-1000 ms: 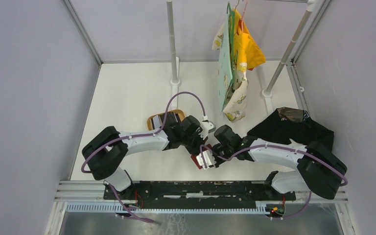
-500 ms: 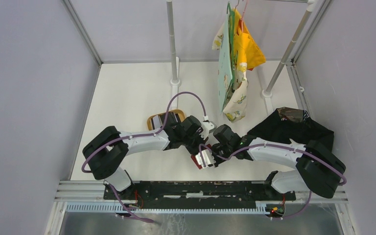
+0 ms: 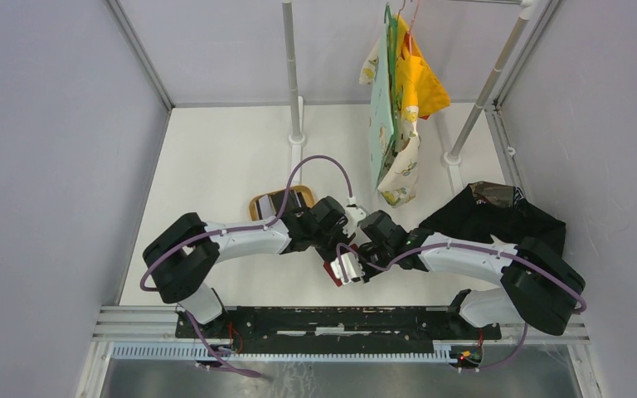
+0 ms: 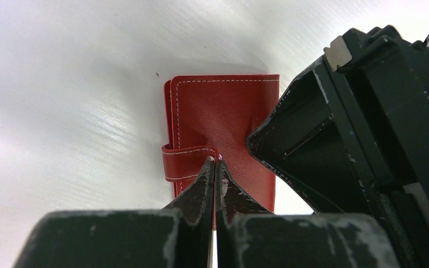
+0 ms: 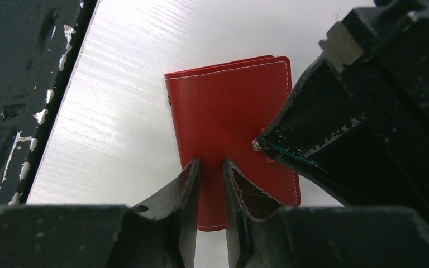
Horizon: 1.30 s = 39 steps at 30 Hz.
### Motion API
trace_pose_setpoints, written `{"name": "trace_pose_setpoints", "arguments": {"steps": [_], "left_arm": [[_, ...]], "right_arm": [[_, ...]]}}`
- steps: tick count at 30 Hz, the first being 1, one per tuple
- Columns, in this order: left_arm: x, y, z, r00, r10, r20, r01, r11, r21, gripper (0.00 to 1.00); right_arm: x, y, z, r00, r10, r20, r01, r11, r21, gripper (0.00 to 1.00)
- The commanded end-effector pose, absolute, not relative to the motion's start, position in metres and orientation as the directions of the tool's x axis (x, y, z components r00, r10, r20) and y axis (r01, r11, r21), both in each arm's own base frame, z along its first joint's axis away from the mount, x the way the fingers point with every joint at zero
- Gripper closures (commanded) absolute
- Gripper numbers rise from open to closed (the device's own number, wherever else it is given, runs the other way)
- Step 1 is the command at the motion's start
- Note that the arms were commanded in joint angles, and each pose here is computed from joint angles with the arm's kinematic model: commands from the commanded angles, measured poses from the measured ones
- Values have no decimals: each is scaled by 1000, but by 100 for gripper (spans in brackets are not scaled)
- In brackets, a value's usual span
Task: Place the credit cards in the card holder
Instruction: Close the card holder at the center of the board.
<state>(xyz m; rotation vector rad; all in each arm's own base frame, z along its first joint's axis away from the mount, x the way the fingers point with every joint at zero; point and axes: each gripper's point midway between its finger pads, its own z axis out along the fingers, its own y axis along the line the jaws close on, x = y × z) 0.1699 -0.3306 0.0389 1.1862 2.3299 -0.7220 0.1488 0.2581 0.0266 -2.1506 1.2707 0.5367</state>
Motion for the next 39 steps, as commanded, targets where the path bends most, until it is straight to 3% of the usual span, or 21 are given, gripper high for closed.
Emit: {"name": "trace_pose_setpoints", "arguments": {"steps": [1,15,39], "left_arm": [[157,-322,29,-550,654,-519,829,501,-248,98],[150,-318,23,-550,678,-488,831,505,-235,95],[150,-316,11,-562,686,-462,822,524,-223,68]], "right_arm": [[157,262,28,464,-666,-584,-886,-364,-289,74],[157,263,29,458,-668,-587,-889,-357,-287,73],[159,264,35,461,-661,-591,-887,-349,-302,70]]}}
